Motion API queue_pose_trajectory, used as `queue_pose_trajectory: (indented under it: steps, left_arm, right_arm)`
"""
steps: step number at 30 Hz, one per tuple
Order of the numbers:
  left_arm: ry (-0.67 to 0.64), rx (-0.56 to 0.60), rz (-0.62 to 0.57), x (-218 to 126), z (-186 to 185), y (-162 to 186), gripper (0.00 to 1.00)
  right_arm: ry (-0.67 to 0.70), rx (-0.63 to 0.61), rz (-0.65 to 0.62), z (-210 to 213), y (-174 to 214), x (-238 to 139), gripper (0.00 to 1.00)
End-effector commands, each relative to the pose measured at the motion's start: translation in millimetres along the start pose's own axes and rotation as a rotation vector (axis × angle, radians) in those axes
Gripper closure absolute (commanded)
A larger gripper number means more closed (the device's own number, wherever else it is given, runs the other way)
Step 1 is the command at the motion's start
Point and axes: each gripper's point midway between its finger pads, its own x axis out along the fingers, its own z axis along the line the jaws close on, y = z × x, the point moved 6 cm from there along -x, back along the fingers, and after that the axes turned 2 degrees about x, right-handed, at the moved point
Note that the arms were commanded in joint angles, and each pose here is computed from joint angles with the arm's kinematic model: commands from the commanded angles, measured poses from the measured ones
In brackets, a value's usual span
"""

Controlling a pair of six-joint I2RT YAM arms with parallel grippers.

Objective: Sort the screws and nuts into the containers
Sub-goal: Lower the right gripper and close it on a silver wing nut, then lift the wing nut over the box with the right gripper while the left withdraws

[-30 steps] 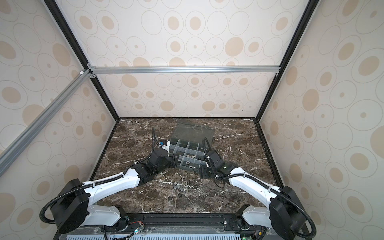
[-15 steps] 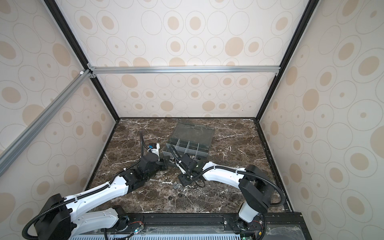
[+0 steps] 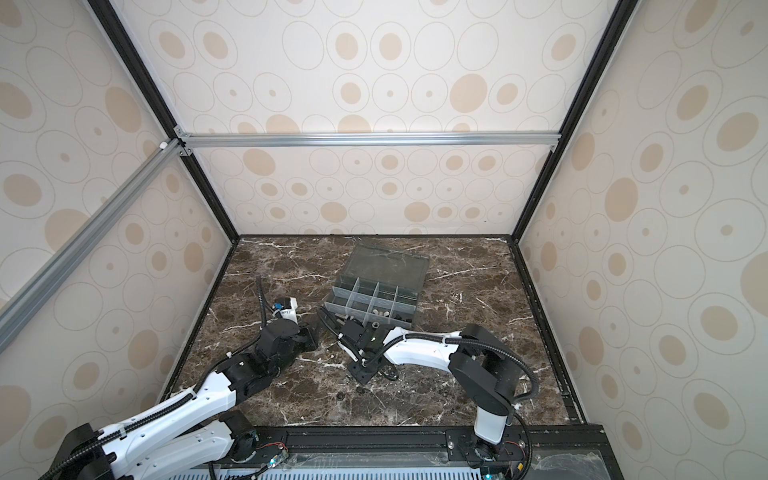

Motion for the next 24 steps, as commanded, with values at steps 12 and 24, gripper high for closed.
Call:
queue_pose_trajectory:
  steps: [12, 24]
  left_arm:
    - [-0.031, -0.038, -0.019, -5, 11, 0, 0.66]
    - [-0.019, -0.042, -0.016, -5, 10, 0, 0.66]
  right_arm:
    - [0.054, -0.067, 0.057, 9, -3, 13, 0.77]
    - [0.101, -0.079, -0.054, 5, -13, -12, 0.85]
